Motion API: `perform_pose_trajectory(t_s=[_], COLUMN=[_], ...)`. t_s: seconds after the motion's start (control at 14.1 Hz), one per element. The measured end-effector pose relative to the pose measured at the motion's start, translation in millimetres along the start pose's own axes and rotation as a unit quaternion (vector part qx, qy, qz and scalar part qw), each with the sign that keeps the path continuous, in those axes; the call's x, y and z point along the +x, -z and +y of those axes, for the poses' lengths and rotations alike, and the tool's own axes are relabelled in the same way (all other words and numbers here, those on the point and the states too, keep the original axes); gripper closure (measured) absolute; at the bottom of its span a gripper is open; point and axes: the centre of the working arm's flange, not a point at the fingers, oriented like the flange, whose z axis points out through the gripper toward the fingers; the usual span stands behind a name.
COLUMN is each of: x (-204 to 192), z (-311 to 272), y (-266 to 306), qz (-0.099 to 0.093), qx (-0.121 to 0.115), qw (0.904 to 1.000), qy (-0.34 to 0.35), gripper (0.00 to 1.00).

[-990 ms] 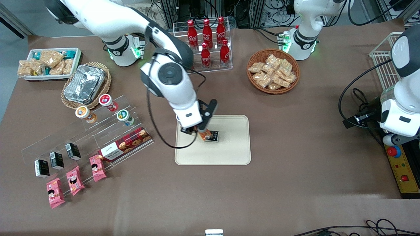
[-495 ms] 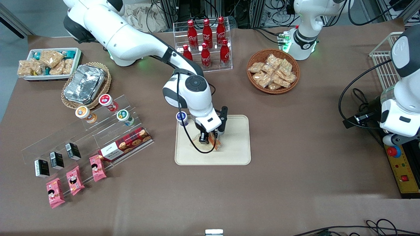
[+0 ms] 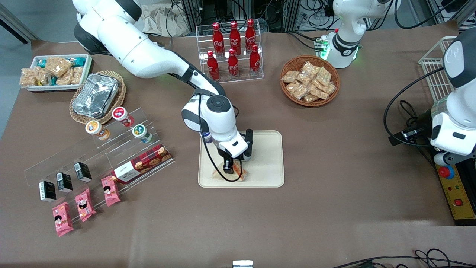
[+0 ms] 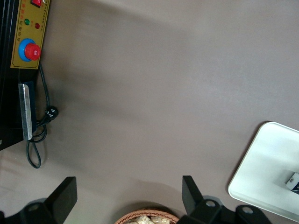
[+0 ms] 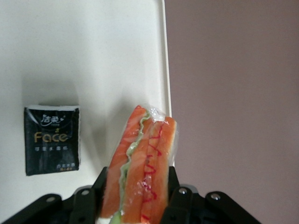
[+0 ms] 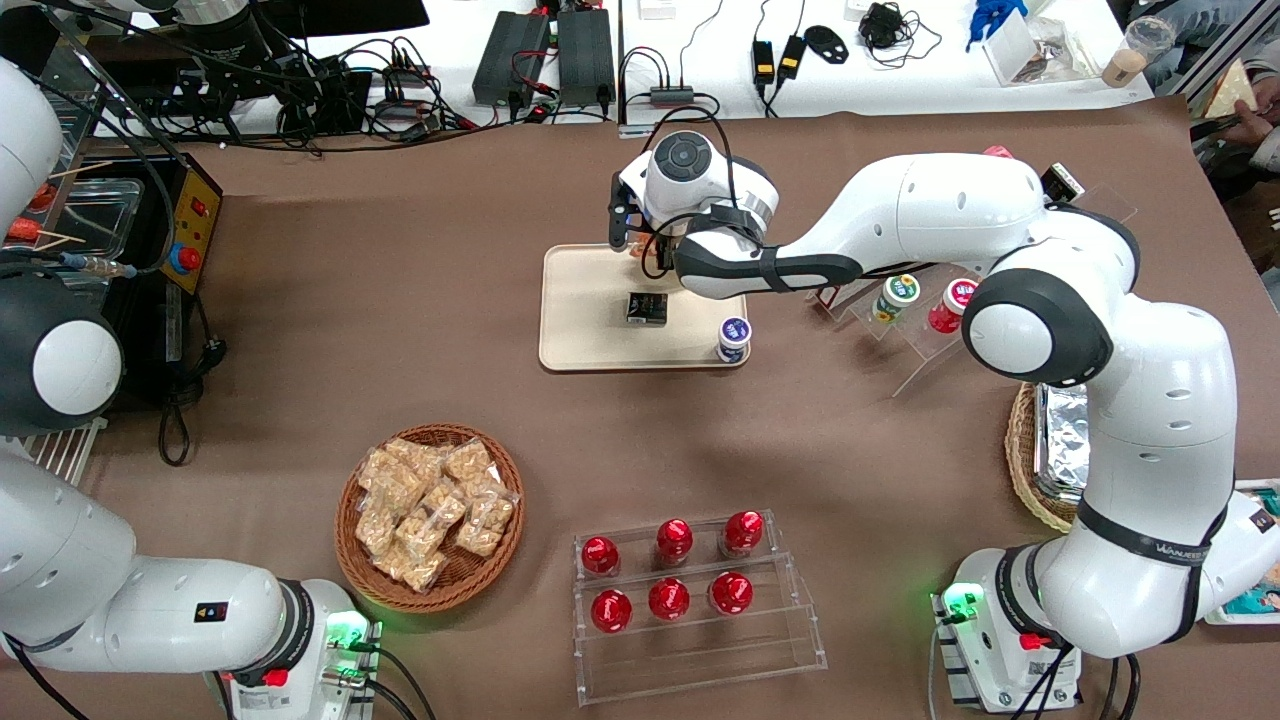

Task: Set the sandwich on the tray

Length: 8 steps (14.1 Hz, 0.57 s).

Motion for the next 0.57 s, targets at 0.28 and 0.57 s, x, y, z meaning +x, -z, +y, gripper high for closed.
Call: perform_pose_trajectory(t_s=[0.28, 0.57], x=[-0.4, -12.3], z=[8.9, 43.5], y=[4.7, 45.5], qz=[0.012, 0.037], qx=[0.01, 0.055], qw=[0.9995, 0.9901], qy=[-0.027, -0.123], gripper=[0.13, 0.01])
